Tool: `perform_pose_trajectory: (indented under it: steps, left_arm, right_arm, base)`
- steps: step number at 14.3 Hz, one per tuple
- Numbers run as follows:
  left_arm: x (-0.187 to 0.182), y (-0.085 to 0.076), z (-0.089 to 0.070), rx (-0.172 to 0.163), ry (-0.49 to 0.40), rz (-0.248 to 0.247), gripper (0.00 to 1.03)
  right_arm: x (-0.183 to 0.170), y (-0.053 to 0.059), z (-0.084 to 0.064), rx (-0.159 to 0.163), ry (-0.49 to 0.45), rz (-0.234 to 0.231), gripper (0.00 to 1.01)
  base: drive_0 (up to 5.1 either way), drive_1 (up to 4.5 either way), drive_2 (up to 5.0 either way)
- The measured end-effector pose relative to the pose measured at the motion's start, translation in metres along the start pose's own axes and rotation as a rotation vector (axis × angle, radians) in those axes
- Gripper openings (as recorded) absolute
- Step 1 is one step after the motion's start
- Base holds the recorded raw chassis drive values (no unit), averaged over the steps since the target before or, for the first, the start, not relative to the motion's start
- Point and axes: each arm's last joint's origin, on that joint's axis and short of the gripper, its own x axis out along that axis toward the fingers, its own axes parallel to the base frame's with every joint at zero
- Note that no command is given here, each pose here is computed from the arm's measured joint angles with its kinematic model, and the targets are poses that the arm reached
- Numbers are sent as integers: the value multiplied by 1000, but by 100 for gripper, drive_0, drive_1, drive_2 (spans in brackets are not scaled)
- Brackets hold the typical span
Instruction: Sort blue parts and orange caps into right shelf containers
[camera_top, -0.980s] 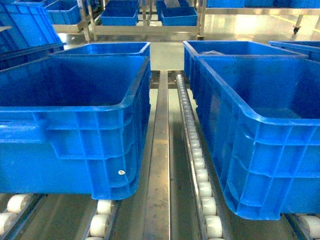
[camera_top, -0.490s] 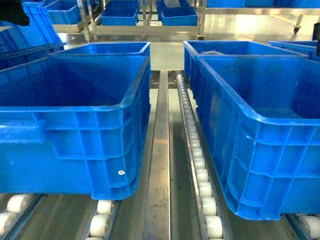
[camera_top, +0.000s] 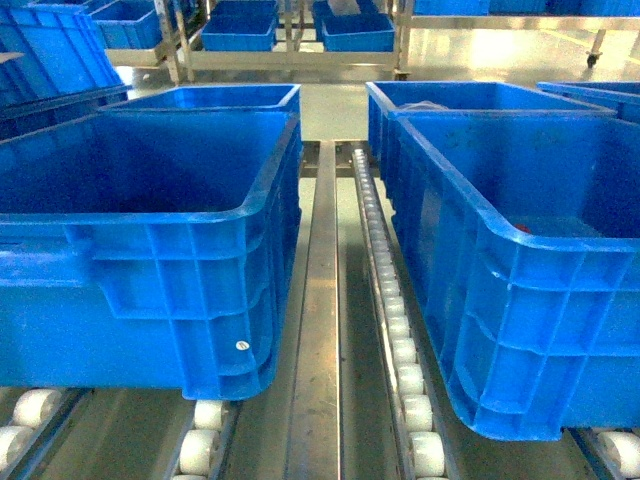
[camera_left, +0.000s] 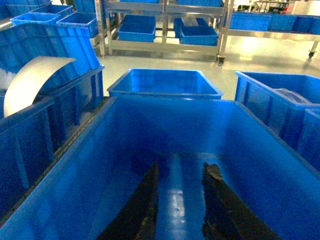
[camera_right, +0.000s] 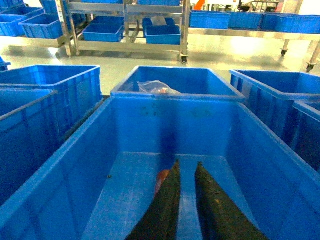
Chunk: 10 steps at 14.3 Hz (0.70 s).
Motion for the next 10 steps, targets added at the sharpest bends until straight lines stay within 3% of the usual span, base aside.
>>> perform_pose_trajectory:
  steps: [1, 2, 3, 4, 10]
  left_arm:
    - [-9, 0, -4, 0, 0, 1, 12]
    - [-18, 0, -8, -1, 1, 2, 2]
    - [-30, 0, -13, 1, -1, 2, 2]
    - [-46, 1, -19, 1, 3, 2, 2]
    - [-79, 1, -30, 1, 5, 2, 2]
  right_arm:
    - [-8, -1, -5, 0, 7, -2, 5]
    - [-17, -4, -8, 2, 8, -1, 3]
    - [-27, -11, -11, 3, 4, 12, 2]
    - [-44, -15, -17, 5, 7, -6, 2]
    - [-75, -15, -27, 6, 9, -4, 2]
  base:
    - [0, 0, 0]
    - [0, 0, 0]
    - [0, 0, 0]
    - [0, 0, 0]
    - [0, 0, 0]
